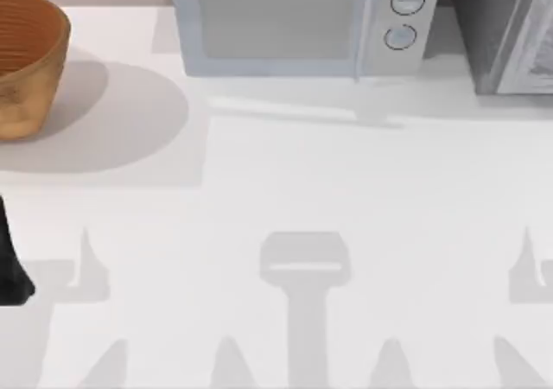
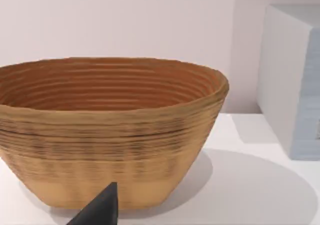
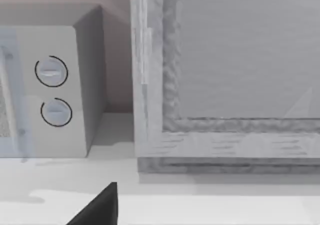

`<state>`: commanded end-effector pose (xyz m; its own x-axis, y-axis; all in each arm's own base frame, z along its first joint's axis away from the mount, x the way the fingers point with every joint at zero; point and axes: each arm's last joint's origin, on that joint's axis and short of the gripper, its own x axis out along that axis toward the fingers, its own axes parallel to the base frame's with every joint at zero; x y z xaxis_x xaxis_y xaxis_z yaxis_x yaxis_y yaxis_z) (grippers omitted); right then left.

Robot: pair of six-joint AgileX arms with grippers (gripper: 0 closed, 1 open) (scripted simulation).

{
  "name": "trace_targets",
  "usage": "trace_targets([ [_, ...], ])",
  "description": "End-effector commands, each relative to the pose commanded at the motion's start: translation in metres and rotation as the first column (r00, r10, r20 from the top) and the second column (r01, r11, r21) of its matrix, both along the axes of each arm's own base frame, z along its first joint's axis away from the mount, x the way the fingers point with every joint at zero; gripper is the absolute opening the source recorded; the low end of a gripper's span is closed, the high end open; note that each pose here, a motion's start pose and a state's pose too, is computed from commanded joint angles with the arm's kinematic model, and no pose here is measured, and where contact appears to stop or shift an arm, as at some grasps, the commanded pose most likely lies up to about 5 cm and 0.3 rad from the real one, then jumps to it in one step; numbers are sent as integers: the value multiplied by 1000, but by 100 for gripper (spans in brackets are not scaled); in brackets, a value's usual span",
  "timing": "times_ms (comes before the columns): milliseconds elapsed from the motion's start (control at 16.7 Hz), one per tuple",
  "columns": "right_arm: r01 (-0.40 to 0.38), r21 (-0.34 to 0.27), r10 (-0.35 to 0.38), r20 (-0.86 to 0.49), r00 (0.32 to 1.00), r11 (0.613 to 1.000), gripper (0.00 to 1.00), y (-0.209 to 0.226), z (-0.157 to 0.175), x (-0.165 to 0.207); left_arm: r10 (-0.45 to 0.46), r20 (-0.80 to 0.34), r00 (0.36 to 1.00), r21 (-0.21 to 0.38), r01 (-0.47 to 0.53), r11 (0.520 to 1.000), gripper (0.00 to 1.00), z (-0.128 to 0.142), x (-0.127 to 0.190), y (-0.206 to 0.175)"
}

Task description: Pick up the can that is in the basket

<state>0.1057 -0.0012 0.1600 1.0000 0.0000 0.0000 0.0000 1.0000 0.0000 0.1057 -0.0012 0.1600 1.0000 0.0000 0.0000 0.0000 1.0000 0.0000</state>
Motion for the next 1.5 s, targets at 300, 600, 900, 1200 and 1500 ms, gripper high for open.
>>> trace_targets([
  [300, 0, 0, 0, 0, 1000, 1000, 100, 0, 0, 0, 11, -30, 999, 4, -11, 1000, 100, 11, 0, 1],
  [600, 0, 0, 0, 0, 1000, 1000, 100, 0, 0, 0, 39, -180, 983, 24, -35, 999, 100, 63, 12, 6],
  [900, 0, 0, 0, 0, 1000, 1000, 100, 0, 0, 0, 52, -411, 910, 45, -37, 998, 100, 133, 63, 16],
  [1200, 0, 0, 0, 0, 1000, 1000, 100, 0, 0, 0, 41, -649, 759, 41, -19, 999, 100, 175, 160, 38],
  [1500, 0, 0, 0, 0, 1000, 1000, 100, 0, 0, 0, -2, -832, 555, 0, 4, 1000, 100, 159, 270, 69],
])
